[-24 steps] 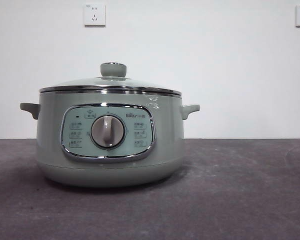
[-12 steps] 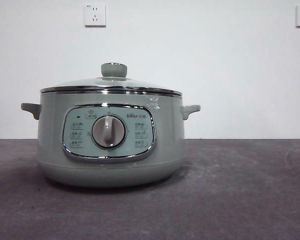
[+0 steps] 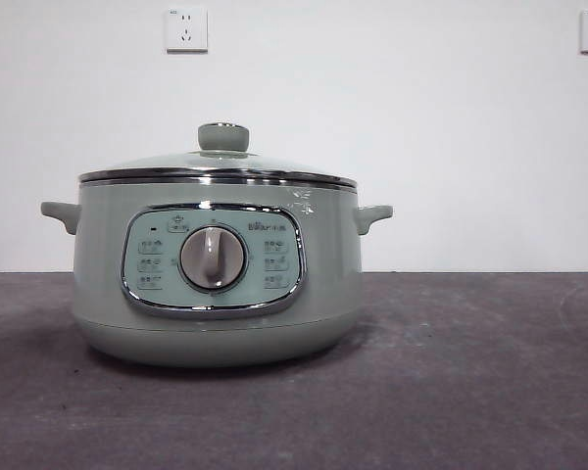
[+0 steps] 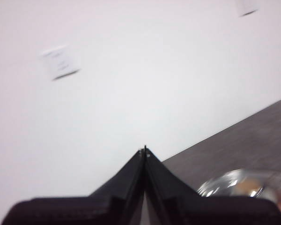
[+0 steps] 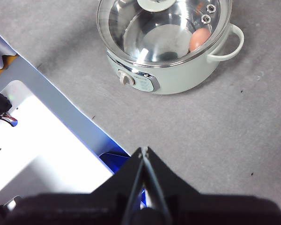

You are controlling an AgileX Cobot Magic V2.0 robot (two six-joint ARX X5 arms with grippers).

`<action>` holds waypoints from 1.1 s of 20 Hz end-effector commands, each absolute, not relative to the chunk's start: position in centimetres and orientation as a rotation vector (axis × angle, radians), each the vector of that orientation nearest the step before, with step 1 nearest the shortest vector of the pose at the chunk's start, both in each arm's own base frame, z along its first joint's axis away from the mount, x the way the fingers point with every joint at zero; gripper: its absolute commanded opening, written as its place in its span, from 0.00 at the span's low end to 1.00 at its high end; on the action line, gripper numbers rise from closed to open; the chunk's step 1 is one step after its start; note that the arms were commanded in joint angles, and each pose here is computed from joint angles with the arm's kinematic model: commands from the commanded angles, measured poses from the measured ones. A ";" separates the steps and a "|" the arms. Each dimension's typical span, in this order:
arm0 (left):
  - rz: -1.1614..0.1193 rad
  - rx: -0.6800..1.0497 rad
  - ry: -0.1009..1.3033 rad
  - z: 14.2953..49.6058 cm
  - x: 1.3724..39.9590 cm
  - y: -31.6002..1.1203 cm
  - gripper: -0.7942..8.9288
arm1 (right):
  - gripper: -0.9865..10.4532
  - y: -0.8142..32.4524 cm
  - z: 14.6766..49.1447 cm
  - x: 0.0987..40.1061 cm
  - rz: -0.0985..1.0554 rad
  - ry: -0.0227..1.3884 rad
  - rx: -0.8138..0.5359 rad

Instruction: Pick up the egg,open the lid,put the egg in the pot,close the lid

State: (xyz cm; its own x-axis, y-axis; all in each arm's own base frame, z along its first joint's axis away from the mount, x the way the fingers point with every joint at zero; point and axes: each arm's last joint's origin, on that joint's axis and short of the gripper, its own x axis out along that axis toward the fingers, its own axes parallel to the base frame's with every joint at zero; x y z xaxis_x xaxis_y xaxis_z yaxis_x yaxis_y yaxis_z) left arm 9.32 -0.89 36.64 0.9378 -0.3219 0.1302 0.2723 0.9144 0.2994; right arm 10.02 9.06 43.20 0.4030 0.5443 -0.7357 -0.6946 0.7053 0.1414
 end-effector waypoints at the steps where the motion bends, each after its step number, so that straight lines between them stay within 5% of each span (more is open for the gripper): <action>1: -0.245 0.270 -0.131 31.4 9.2 -0.4 0.08 | 0.09 9.1 43.2 10.0 0.787 0.841 -0.191; 10: -0.196 0.201 0.022 18.8 9.2 -0.1 0.08 | 0.09 9.0 43.3 9.9 0.788 0.836 -0.189; 22: -0.190 0.174 0.151 14.8 9.6 0.0 0.08 | 0.09 8.9 43.3 9.8 0.788 0.835 -0.189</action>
